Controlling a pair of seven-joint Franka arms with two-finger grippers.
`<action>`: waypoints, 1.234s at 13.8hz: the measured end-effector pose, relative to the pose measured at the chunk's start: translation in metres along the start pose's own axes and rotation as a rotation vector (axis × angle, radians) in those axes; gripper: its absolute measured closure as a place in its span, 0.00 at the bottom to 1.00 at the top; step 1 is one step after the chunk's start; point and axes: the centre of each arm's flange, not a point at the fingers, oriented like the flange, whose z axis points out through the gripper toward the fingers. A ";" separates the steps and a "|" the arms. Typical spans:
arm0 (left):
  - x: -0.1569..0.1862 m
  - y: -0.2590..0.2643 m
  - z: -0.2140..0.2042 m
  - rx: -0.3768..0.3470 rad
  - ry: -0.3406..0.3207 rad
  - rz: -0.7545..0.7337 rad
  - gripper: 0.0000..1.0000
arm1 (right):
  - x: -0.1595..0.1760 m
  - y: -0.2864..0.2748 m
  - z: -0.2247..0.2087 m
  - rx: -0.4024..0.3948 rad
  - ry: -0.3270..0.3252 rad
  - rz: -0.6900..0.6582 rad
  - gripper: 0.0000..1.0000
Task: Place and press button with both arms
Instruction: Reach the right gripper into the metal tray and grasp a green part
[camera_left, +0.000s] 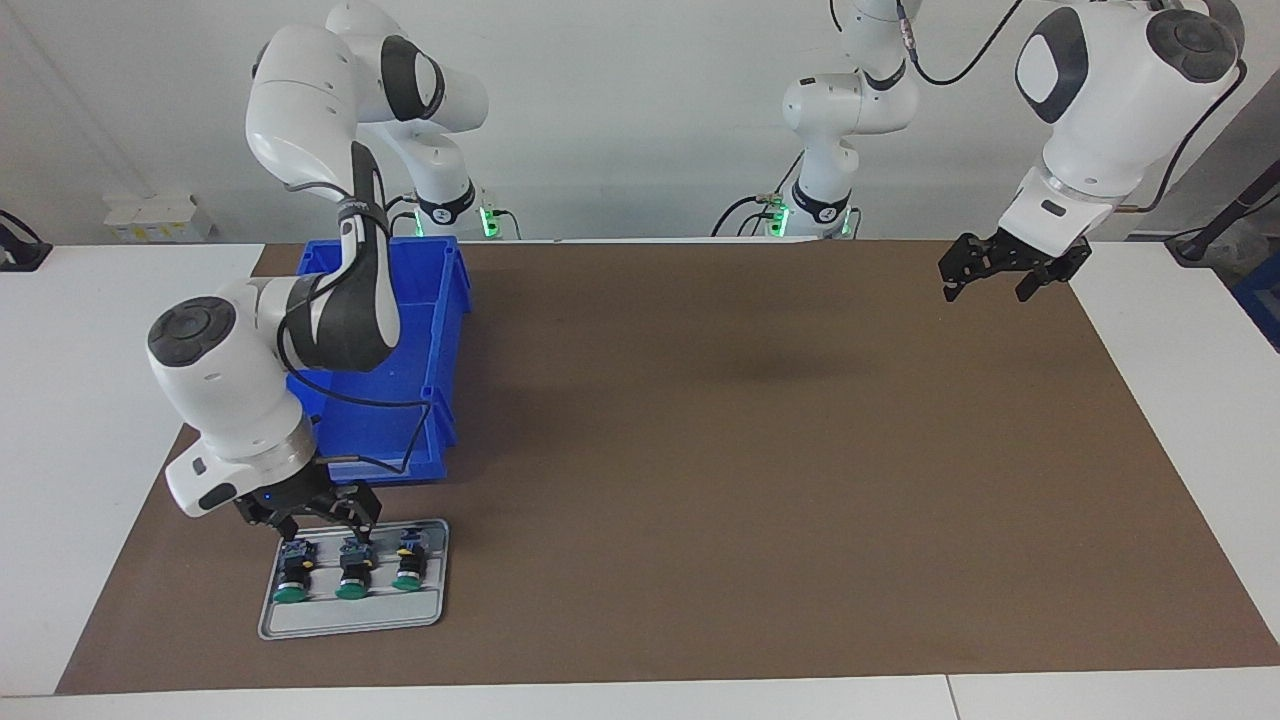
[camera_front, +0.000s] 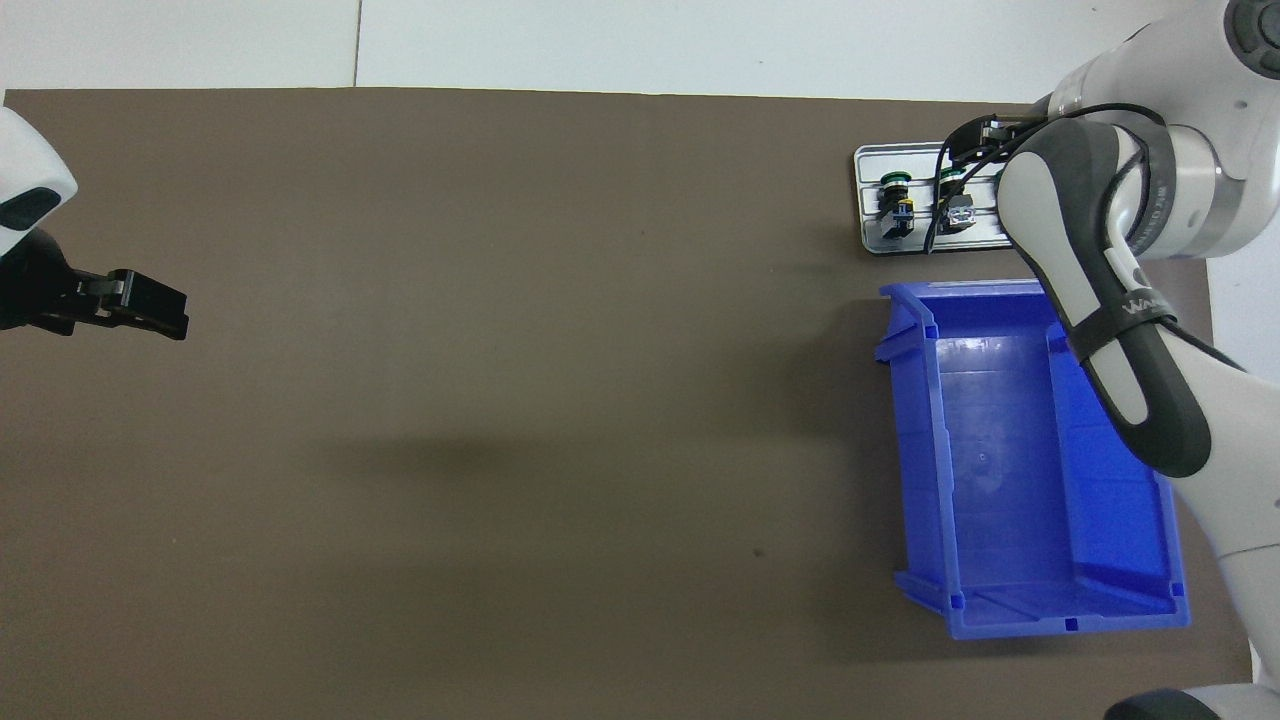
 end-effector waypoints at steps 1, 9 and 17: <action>0.000 0.000 0.000 0.000 0.000 0.000 0.00 | 0.003 0.003 0.009 0.011 0.016 -0.012 0.04; 0.001 -0.014 -0.002 0.000 0.021 -0.025 0.00 | 0.003 0.004 0.074 0.021 0.006 -0.079 0.04; 0.003 -0.014 -0.003 0.000 0.033 -0.025 0.00 | 0.000 0.013 0.086 0.018 0.010 -0.069 0.08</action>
